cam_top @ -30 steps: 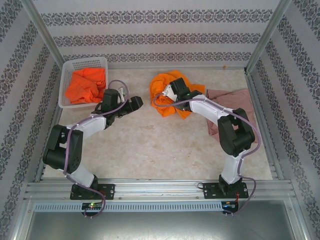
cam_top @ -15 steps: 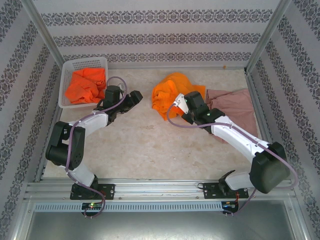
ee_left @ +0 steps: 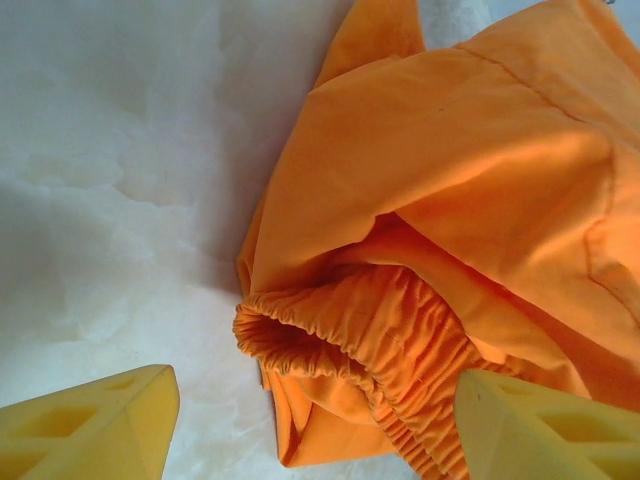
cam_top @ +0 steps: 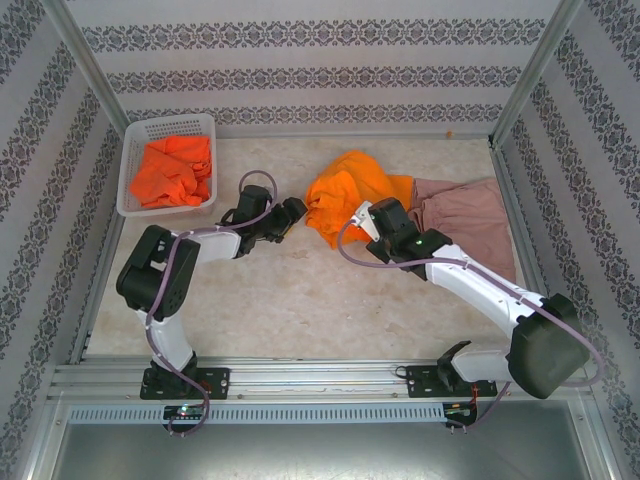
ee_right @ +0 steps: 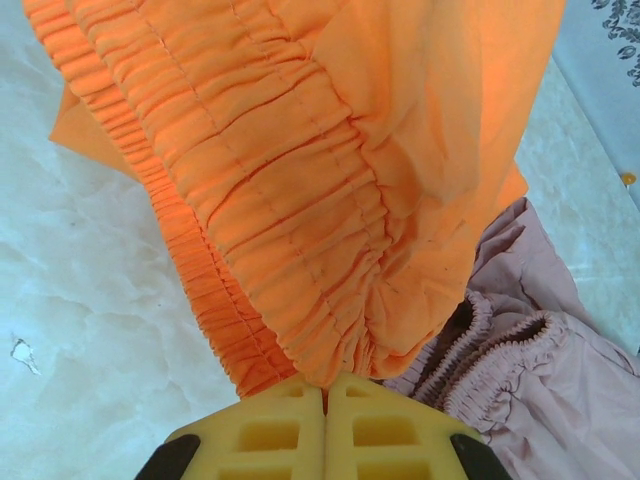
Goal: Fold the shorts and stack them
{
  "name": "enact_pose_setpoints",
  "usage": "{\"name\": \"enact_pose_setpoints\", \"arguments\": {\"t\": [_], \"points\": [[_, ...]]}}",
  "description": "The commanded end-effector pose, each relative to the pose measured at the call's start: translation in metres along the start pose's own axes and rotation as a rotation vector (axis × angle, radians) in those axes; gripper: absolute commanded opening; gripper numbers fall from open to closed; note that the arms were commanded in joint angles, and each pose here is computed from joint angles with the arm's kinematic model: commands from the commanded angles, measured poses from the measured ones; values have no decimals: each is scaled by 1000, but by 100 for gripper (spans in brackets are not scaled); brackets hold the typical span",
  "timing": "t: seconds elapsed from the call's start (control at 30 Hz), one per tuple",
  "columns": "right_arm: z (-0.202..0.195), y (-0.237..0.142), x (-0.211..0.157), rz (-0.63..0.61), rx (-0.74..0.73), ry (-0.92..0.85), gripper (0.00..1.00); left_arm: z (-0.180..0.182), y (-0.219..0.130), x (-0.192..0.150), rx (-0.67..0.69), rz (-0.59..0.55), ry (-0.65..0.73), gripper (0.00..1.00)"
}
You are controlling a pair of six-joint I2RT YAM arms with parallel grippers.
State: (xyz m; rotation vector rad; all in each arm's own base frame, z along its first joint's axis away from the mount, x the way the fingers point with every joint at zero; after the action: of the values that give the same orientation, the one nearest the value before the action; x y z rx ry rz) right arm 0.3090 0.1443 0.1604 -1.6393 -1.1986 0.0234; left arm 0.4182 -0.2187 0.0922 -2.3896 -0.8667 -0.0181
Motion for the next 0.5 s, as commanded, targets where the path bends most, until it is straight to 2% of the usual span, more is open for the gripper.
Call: {"name": "enact_pose_setpoints", "arguments": {"t": [0.0, 0.23, 0.47], "points": [[3, 2, 3, -2, -6, 15, 0, -17, 6, 1, -83, 13, -35, 75], [6, 5, 6, -5, 6, 22, 0, -6, 23, -4, 23, 68, 79, 70], [5, 5, 10, -20, 5, 27, 0, -6, 47, -13, -14, 133, 82, 65]]}}
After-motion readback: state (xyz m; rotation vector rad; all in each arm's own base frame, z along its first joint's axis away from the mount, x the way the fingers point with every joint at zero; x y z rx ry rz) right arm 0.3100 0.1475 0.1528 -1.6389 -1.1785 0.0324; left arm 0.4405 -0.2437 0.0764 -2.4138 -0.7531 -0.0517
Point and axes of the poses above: each hand's point on the last joint's axis, 136 mm out from that joint toward the fingers, its own y axis out along the fingers, its own z axis along the line the jaws close on, x = y × z, the point moved 2 cm from there along -y, back along the fingers, and after that the axes turned 3 degrees about y, right-handed, at the moved point
